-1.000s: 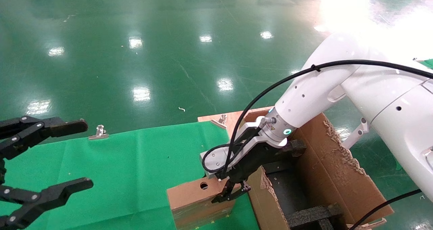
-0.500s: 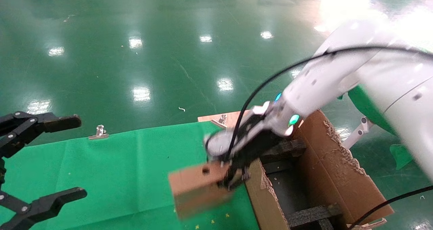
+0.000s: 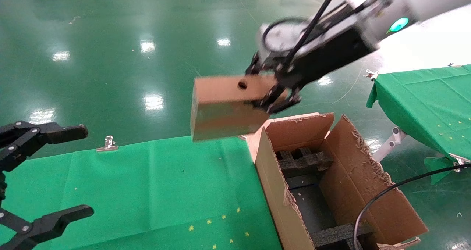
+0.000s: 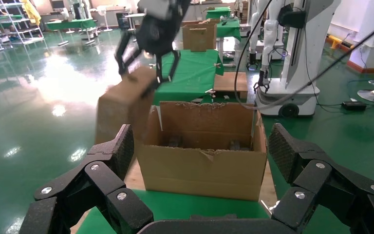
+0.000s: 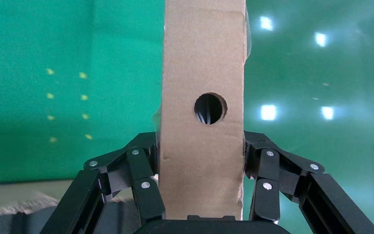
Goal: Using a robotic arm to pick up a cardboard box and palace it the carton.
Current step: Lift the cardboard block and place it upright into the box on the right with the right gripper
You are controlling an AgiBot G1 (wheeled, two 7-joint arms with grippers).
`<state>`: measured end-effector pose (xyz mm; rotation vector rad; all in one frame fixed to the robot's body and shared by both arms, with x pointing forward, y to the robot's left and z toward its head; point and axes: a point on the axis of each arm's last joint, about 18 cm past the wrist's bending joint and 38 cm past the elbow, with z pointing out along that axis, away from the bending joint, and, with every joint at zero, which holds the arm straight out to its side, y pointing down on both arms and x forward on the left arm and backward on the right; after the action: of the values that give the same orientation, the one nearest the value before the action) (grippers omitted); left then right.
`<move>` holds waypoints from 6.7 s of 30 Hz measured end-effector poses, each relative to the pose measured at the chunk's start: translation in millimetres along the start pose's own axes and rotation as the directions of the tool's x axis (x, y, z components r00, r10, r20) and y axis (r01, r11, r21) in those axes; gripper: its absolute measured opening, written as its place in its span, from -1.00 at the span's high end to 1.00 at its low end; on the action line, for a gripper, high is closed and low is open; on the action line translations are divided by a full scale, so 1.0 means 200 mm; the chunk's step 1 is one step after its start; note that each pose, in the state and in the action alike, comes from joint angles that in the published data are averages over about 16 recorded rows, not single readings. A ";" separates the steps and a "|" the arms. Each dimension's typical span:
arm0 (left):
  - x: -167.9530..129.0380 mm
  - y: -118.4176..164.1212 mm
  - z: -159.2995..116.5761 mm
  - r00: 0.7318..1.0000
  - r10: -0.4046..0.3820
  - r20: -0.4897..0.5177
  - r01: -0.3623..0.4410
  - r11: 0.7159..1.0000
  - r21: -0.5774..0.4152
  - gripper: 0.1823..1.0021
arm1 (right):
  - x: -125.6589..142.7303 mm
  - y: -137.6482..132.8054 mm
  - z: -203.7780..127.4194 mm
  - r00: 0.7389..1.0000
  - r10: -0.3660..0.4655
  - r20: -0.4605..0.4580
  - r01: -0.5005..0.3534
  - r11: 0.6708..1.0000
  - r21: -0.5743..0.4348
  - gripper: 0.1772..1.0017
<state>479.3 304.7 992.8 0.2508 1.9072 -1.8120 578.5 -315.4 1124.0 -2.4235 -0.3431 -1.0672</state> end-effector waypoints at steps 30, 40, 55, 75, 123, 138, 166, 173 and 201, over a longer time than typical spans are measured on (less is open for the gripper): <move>0.00 0.00 0.00 1.000 0.000 0.000 0.000 1.000 0.000 -1.00 | -0.51 0.67 -0.69 0.925 0.346 -0.160 -0.379 0.877 -0.295 0.49; 0.00 0.00 0.00 1.000 0.000 0.001 0.000 1.000 0.000 -1.00 | -0.52 0.69 -0.66 0.889 0.416 -0.192 -0.455 0.851 -0.263 0.50; 0.00 0.00 0.00 1.000 0.000 0.001 0.000 1.000 0.000 -1.00 | -0.63 0.75 -0.48 0.544 0.762 -0.351 -0.836 0.529 -0.148 0.52; 0.00 0.00 0.00 1.000 -0.001 0.001 0.001 1.000 0.001 -1.00 | -0.79 0.80 -0.42 0.222 0.862 -0.456 -0.969 0.245 -0.008 0.55; 0.00 0.00 0.00 1.000 -0.001 0.001 0.001 1.000 0.001 -1.00 | -0.80 1.09 -0.06 -0.019 0.732 -0.681 -0.998 0.030 0.061 0.60; 0.00 0.00 0.00 1.000 -0.001 0.001 0.001 1.000 0.001 -1.00 | -0.83 1.11 0.11 0.010 0.721 -0.693 -0.998 0.046 0.035 0.61; 0.00 0.00 0.00 1.000 -0.001 0.001 0.001 1.000 0.001 -1.00 | -1.03 1.20 0.39 -0.011 0.731 -0.682 -0.999 0.013 0.030 0.62; 0.00 0.00 0.00 1.000 -0.001 0.001 0.001 1.000 0.001 -1.00 | -1.08 1.22 0.43 -0.022 0.733 -0.680 -1.000 -0.005 0.027 0.63; 0.00 0.00 0.00 1.000 -0.001 0.001 0.001 1.000 0.001 -1.00 | -1.19 1.31 0.57 0.004 0.740 -0.672 -0.998 -0.039 -0.049 0.64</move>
<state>479.4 305.0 992.8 0.2491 1.9061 -1.8127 597.2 -491.4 798.0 -1.7722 1.8696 -0.9483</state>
